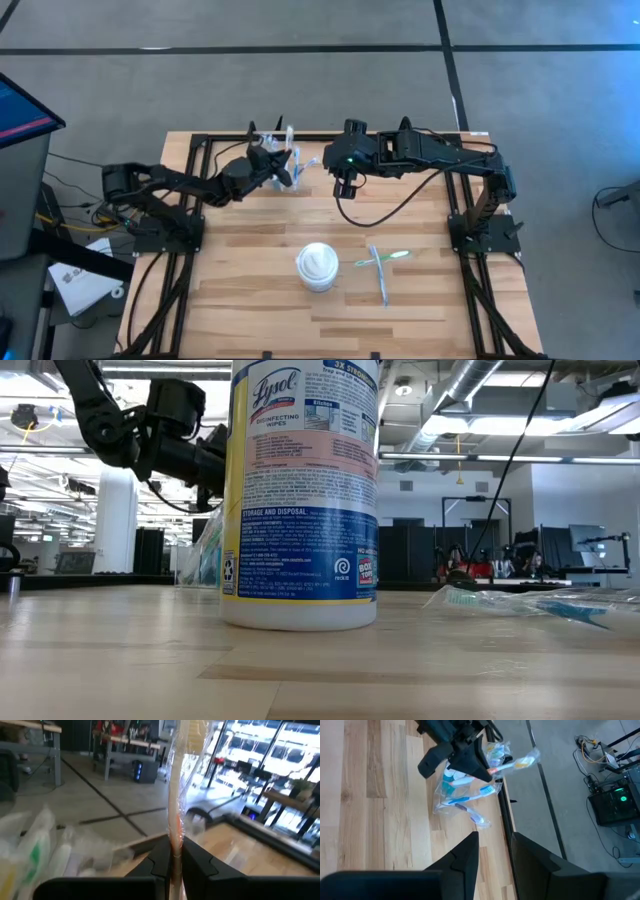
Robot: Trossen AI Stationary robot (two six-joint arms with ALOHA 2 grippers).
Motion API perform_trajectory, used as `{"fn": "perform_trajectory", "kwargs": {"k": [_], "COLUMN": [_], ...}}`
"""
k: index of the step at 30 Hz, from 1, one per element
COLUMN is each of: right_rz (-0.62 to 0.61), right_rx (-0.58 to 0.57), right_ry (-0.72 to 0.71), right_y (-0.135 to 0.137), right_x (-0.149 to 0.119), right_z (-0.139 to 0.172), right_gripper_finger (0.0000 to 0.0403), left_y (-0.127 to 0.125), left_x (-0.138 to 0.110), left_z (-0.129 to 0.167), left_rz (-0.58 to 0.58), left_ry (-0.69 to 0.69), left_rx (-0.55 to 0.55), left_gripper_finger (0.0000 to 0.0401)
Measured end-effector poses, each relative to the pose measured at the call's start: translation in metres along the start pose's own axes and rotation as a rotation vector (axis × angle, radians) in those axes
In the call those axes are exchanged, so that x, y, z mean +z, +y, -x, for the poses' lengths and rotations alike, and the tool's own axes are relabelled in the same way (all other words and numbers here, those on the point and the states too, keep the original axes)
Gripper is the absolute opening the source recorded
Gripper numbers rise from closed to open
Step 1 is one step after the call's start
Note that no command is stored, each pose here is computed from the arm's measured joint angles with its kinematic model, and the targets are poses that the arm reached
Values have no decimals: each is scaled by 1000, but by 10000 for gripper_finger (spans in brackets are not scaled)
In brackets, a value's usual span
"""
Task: Pick & Place toothbrushing station
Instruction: Put the orange toothbrush into the transparent organizer
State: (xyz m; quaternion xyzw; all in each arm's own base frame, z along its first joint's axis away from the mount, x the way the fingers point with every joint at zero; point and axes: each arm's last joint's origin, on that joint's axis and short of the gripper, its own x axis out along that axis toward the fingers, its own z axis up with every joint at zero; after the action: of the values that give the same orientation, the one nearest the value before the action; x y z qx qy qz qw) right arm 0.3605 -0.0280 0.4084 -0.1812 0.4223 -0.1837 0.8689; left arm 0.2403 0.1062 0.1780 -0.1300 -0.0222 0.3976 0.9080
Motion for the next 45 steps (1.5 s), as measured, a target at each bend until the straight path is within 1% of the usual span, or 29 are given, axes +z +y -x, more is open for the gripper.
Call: {"fn": "perform_trajectory", "kwargs": {"k": [4, 10, 20, 26, 35, 45], "right_rz": [0, 1, -3, -6, -8, -7], "right_rx": [0, 0, -2, -3, -4, -3], "right_ry": [0, 0, -6, -10, -15, -14], "right_y": [0, 0, 0, 0, 0, 0], "right_x": [0, 0, 1, 1, 2, 2], "right_z": [0, 0, 0, 0, 0, 0], "right_gripper_finger": [107, 107, 107, 107, 107, 107], "left_y": [-1, -1, -2, -2, -2, -2], "left_x": [0, -9, -8, -9, -9, -9], "left_z": [-2, -8, -8, -8, -8, -8], "left_rz": [16, 3, 8, -41, -45, -44], "left_ry": [-24, 3, -4, 3, 5, 3], "left_rx": [-7, 1, -10, -10, -10, -12], "left_gripper_finger": [22, 22, 24, 46, 88, 92]}}
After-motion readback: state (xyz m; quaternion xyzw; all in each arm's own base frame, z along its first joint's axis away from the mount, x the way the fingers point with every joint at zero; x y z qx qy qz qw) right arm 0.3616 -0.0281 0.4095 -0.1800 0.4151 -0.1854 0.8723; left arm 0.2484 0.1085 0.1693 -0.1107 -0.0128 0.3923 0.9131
